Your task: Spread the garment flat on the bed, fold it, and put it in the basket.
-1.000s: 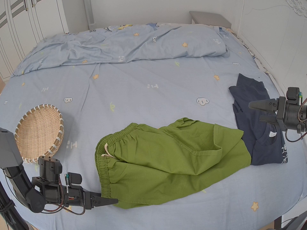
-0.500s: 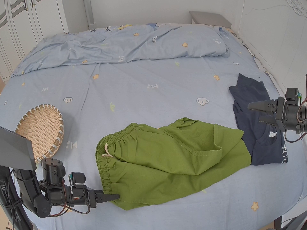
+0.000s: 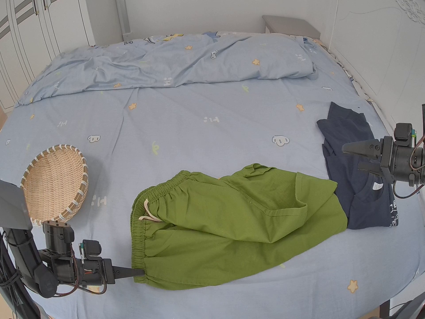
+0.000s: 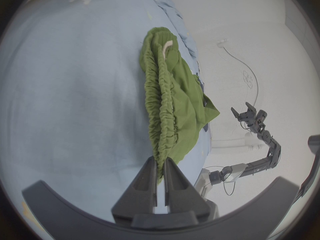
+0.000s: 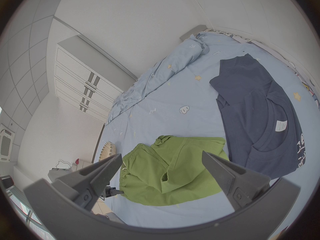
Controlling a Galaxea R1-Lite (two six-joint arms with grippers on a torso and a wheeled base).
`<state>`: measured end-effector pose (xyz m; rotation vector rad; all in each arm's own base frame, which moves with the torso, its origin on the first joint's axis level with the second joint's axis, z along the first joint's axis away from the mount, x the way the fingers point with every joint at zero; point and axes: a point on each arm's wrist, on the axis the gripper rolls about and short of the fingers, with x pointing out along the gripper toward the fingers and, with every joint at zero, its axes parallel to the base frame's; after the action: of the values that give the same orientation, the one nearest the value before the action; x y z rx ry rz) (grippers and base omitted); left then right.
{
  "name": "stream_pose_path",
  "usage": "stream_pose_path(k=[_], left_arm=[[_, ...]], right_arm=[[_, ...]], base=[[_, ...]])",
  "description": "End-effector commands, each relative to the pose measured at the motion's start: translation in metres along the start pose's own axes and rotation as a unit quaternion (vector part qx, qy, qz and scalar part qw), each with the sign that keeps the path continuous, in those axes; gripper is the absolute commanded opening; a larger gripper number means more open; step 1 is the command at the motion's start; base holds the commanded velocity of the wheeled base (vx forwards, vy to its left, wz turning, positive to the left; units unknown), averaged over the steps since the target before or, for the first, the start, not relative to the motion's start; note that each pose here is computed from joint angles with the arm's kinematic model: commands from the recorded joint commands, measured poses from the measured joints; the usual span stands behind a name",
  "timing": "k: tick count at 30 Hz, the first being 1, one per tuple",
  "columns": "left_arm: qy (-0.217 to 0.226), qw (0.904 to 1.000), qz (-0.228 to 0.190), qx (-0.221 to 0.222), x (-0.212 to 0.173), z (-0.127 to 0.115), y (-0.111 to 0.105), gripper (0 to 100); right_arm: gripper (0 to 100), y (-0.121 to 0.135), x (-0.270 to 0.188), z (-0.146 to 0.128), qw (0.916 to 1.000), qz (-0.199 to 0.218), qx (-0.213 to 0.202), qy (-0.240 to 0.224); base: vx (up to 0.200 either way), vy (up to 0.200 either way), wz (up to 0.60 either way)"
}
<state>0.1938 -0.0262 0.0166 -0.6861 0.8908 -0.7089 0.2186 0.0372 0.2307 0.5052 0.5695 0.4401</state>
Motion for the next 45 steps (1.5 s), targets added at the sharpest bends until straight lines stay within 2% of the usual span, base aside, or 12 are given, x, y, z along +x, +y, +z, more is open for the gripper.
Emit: stream_pose_path(k=[1,5,9,10,14,21,24,27,32,33,40,45], left_arm=[[-0.041,0.9991,0.006,-0.005,-0.029,0.002,-0.011,0],[-0.048,0.9983,0.025,-0.022,-0.041,-0.002,-0.010,0],[-0.051,0.9975,0.046,-0.016,-0.049,-0.007,-0.004,0],[-0.048,0.9969,0.062,-0.007,-0.056,-0.011,0.000,0],[-0.050,0.9953,0.083,0.000,-0.065,-0.017,0.007,0],[-0.063,0.9939,0.091,0.006,-0.069,-0.015,0.012,0],[-0.063,0.9939,0.090,0.009,-0.069,-0.014,0.012,0],[-0.061,0.9942,0.088,0.013,-0.067,-0.012,0.012,0],[-0.064,0.9939,0.089,0.013,-0.068,-0.010,0.013,0],[-0.065,0.9938,0.089,0.014,-0.068,-0.009,0.012,0],[-0.062,0.9941,0.087,0.018,-0.067,-0.009,0.012,0],[-0.062,0.9943,0.085,0.019,-0.066,-0.008,0.012,0]], right_arm=[[100,-0.002,0.001,-0.010,0.9996,-0.002,0.008,0.026],[100,-0.007,0.004,-0.029,0.9974,-0.010,0.014,0.070],[100,-0.016,0.006,-0.046,0.9948,-0.022,0.011,0.098],[100,-0.023,0.006,-0.060,0.9922,-0.031,0.007,0.121],[100,-0.035,0.005,-0.082,0.9868,-0.046,0.008,0.156],[100,-0.046,0.003,-0.109,0.9776,-0.059,0.021,0.201],[100,-0.050,0.002,-0.117,0.9743,-0.050,0.021,0.219],[100,-0.056,0.001,-0.130,0.9664,-0.003,0.023,0.256],[100,-0.069,0.010,-0.139,0.9567,0.002,0.007,0.291],[100,-0.075,0.014,-0.144,0.9516,0.000,0.003,0.307],[100,-0.087,0.025,-0.155,0.9503,-0.001,0.006,0.311],[100,-0.091,0.031,-0.158,0.9506,0.016,0.008,0.310]], base=[[0.000,0.000,0.00],[0.000,0.000,0.00],[0.000,0.000,0.00],[0.000,0.000,0.00],[0.000,0.000,0.00],[0.000,0.000,0.00],[0.000,0.000,0.00],[0.000,0.000,0.00],[0.000,0.000,0.00],[0.000,0.000,0.00],[0.000,0.000,0.00],[0.000,0.000,0.00]])
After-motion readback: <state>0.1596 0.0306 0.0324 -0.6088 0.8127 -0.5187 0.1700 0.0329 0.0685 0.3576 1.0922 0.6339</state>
